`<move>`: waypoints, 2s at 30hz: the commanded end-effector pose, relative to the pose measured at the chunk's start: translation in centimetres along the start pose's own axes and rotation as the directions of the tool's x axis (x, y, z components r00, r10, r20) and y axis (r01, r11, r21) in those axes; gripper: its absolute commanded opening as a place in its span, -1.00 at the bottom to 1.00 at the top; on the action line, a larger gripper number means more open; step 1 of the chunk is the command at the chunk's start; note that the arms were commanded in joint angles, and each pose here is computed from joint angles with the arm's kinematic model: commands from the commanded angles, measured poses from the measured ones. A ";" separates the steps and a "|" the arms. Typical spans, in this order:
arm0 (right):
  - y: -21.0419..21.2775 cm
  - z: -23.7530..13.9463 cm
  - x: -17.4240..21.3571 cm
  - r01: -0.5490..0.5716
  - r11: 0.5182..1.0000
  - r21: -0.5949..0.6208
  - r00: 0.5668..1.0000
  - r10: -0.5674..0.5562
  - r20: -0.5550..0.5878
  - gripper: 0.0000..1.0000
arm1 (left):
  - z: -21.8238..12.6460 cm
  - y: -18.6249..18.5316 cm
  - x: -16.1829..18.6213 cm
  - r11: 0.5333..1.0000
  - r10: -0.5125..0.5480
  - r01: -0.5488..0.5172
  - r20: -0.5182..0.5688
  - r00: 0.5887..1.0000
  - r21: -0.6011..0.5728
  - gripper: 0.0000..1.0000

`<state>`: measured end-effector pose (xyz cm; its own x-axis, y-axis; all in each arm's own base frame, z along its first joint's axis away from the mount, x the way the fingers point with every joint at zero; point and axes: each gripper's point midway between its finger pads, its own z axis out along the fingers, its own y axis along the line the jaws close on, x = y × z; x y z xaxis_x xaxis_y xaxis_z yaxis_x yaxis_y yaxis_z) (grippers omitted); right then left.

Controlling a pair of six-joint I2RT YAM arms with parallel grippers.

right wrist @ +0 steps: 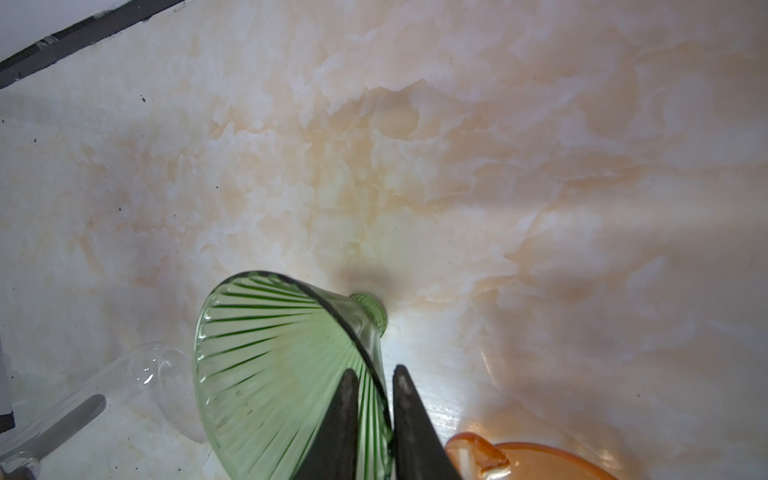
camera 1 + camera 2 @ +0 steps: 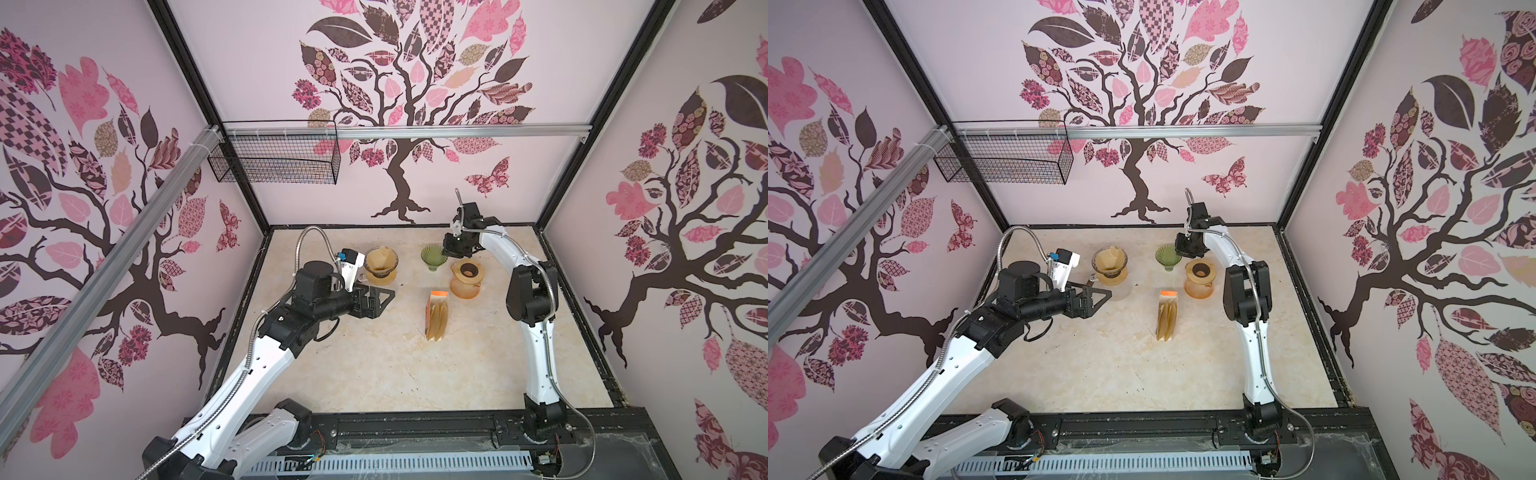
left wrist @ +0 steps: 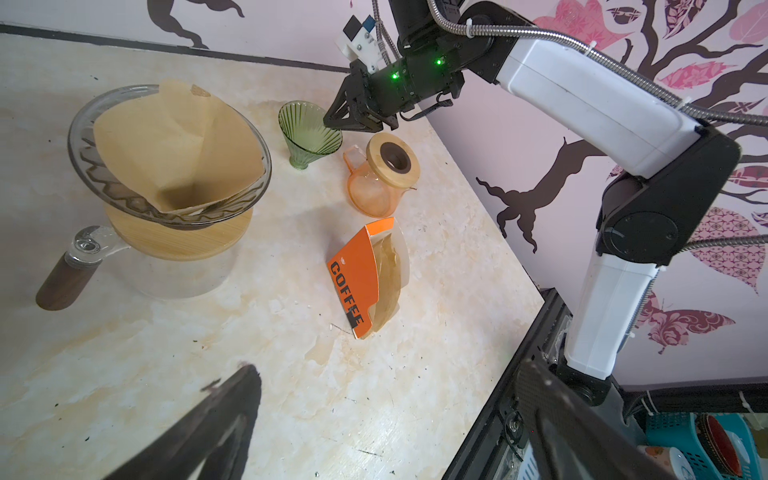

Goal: Place the coffee filter in the dripper
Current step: 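Lower the right gripper onto the green dripper's rim and grasp it, then lift the green dripper with the right gripper toward the orange pitcher, then lower the green dripper onto the wooden ring while left gripper approaches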

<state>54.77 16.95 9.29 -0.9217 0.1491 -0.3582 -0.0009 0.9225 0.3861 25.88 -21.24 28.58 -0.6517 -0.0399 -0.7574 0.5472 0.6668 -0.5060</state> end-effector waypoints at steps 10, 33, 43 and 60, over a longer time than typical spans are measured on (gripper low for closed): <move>0.4 0.9 0.1 0.003 1.000 -0.014 1.000 -0.003 -0.017 -0.81 | -0.7 -0.2 -1.0 0.999 0.037 -0.036 0.050 0.998 -0.016 0.96; 7.6 -11.8 -5.2 -0.001 0.972 -0.236 0.969 0.060 0.241 -1.00 | -1.7 0.5 -2.9 0.994 0.046 -0.035 0.101 0.994 -0.103 0.96; 5.3 -22.2 -3.2 -0.053 0.969 -0.242 0.890 0.156 0.428 -1.00 | 0.8 0.0 -7.5 0.997 -0.015 0.027 0.149 0.989 -0.077 0.96; -3.7 -20.6 2.9 -0.210 0.972 -0.110 0.891 0.236 0.388 -1.00 | 8.5 -3.9 -8.3 0.997 -0.043 0.046 -0.045 0.998 0.065 0.96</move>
<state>43.25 6.28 22.81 -0.6948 0.5017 -0.5153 0.1987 0.8225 0.5330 33.84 -28.90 31.96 -0.6950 -0.0595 -0.7165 0.5186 0.6487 -0.5569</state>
